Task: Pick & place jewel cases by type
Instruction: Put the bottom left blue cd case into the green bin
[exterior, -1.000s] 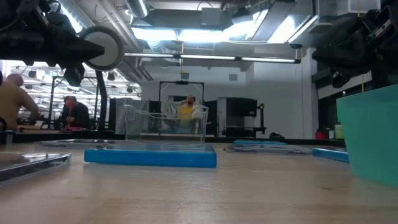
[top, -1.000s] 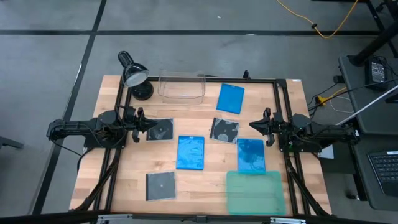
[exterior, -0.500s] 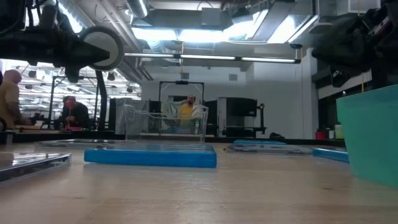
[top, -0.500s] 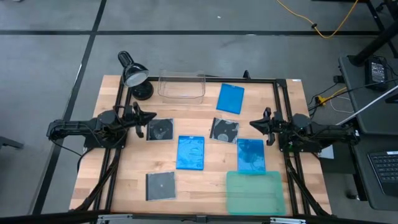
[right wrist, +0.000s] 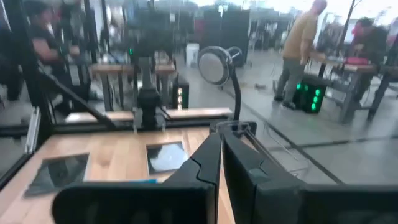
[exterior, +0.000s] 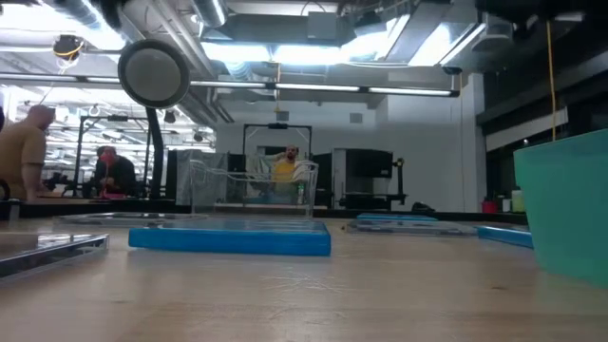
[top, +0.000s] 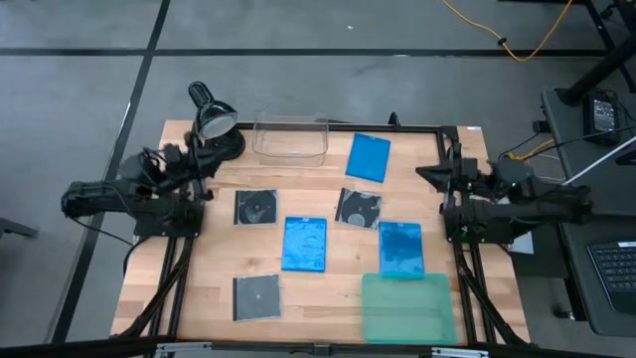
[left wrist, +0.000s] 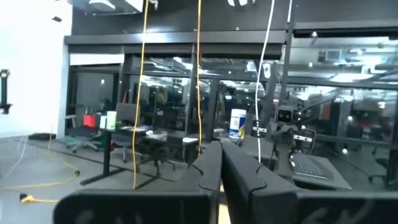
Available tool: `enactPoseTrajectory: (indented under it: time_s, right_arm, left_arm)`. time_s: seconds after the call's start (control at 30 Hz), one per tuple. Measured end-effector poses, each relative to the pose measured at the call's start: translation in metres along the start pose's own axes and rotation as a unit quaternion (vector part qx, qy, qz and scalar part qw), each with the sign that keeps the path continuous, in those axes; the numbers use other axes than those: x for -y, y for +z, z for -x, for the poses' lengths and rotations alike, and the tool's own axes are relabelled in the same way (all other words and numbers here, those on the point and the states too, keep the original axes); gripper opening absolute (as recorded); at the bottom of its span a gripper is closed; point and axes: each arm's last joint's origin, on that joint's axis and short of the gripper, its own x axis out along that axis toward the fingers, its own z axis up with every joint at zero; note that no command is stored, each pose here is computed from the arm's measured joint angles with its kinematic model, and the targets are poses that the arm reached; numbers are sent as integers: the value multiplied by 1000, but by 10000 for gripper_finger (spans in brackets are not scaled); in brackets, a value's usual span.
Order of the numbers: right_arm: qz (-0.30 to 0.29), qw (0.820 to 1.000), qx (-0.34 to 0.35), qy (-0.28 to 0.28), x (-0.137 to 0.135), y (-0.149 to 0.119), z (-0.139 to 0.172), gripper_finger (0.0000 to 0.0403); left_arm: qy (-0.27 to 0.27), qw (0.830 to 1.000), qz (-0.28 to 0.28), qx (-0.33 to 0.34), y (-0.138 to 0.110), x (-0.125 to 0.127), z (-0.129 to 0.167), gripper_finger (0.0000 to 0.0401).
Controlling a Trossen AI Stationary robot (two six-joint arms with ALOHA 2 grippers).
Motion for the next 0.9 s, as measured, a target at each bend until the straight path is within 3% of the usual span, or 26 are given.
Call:
enactPoseTrajectory:
  time_s: [0.23,0.47,0.67,0.8,0.9]
  right_arm:
    - [21,998,-56,4,-4,70,-34,23]
    - [33,996,-78,8,-8,104,-59,23]
    - [-1,987,-159,38,-14,89,-74,23]
    - [-46,967,-239,81,-22,53,-85,23]
    - [-65,952,-287,83,-26,20,-92,23]
  left_arm:
    - [-35,997,-23,-60,63,19,-44,3]
    - [-82,994,-14,-65,94,33,-76,3]
    - [-97,975,40,-194,70,41,-90,3]
    - [-95,935,71,-334,35,51,-94,3]
    - [-93,912,83,-391,12,61,-95,3]
